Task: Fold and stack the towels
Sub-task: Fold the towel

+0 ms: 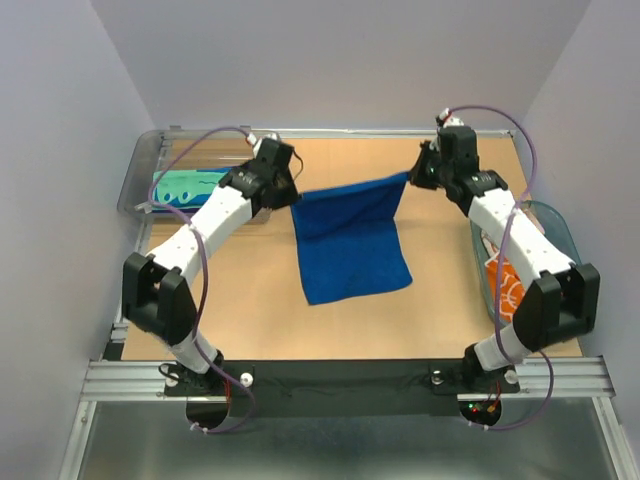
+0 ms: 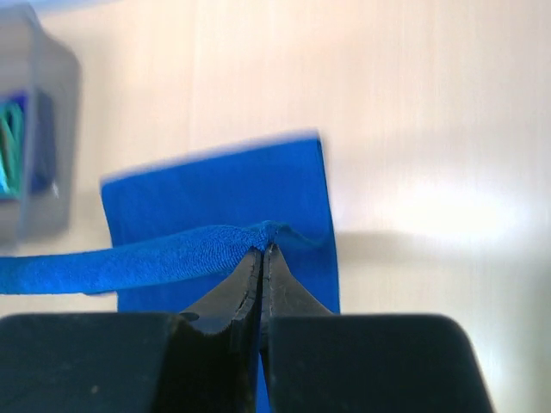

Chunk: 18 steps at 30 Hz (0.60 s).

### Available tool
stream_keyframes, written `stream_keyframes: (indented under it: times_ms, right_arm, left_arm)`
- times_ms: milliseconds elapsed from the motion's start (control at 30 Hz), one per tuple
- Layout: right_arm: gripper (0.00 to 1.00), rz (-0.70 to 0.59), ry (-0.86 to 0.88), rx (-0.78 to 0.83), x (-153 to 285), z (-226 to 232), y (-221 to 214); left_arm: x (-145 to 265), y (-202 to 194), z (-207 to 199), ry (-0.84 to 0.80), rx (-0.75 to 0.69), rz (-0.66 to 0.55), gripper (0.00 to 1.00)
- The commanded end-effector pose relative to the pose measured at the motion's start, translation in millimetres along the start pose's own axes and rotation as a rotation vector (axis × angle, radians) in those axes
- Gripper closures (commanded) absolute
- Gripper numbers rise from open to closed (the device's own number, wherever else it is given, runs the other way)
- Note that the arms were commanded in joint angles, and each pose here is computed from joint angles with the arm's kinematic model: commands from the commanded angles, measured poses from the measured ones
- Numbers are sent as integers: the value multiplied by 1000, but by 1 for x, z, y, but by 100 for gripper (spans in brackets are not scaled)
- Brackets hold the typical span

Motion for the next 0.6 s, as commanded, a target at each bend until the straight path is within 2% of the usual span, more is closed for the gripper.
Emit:
stream_keyframes:
  times_ms: [0,67,100,167,200,300,567]
  right_arm:
    - [99,-213,-28,46,-21,13,82]
    - [100,-262,-26,65,-32,18,104]
    - [99,-306,-18,67,-33,23,124]
    - [99,-322,-11,78,-59,25,133]
    - [99,-345,-3,81,-69,29,143]
    - [100,-405,14,101,-86,33,163]
    - [100,-518,8,118,-119,23,199]
  left_arm:
    - [8,76,-18,-24,-82,-130,100]
    - [16,119,-25,-43,-56,-211,100]
    - [4,125,-25,-34,-59,-203,100]
    - [8,160,-25,-52,-38,-262,100]
    - [-7,169,-16,-34,-30,-257,100]
    - [-14,200,-24,-77,-29,-315,100]
    - [-41,238,-29,-151,-74,-405,100]
Point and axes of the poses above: each gripper's point midway between its finger pads, its own x axis back along the fingers, its own z axis along the line the jaws close on, y = z × x, the point moved 2 cm from there along x, back along the fingers, and after that the axes turned 1 degree about x, right-handed, at the moved point
